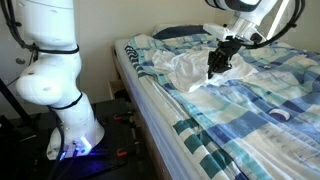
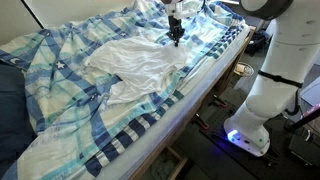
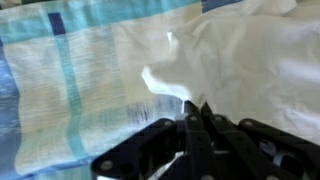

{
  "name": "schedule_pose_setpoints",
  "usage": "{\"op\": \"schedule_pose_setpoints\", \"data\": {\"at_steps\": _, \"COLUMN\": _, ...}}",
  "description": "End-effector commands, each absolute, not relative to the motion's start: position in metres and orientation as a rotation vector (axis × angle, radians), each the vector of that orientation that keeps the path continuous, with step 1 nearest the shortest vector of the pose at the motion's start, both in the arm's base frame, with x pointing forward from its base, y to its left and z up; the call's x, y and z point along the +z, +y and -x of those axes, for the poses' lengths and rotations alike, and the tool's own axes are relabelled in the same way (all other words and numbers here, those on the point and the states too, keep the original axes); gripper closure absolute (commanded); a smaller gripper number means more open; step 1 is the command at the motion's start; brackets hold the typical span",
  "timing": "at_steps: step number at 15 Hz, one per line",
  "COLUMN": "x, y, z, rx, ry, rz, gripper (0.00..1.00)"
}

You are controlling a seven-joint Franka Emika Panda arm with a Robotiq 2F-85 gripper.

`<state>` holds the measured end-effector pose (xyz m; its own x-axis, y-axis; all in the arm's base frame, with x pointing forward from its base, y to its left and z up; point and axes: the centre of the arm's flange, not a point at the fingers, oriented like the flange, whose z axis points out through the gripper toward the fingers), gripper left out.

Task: Fold the sleeves on the white t-shirt

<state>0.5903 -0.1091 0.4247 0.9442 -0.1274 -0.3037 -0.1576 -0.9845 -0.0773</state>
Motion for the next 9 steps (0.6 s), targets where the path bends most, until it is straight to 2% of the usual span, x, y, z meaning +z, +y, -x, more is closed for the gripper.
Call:
{"op": "schedule_pose_setpoints", "data": {"at_steps": 1, "x": 0.453, "y": -0.065, "z": -0.595, "rx": 0.549, "ry": 0.085, "rz": 3.067, "gripper": 0.99}}
{"op": "schedule_pose_setpoints", "data": {"at_steps": 9, "x": 0.479, "y": -0.013, "z": -0.596, "rx": 0.684, "ry": -0.122, "rz": 3.162, "gripper": 0.99}}
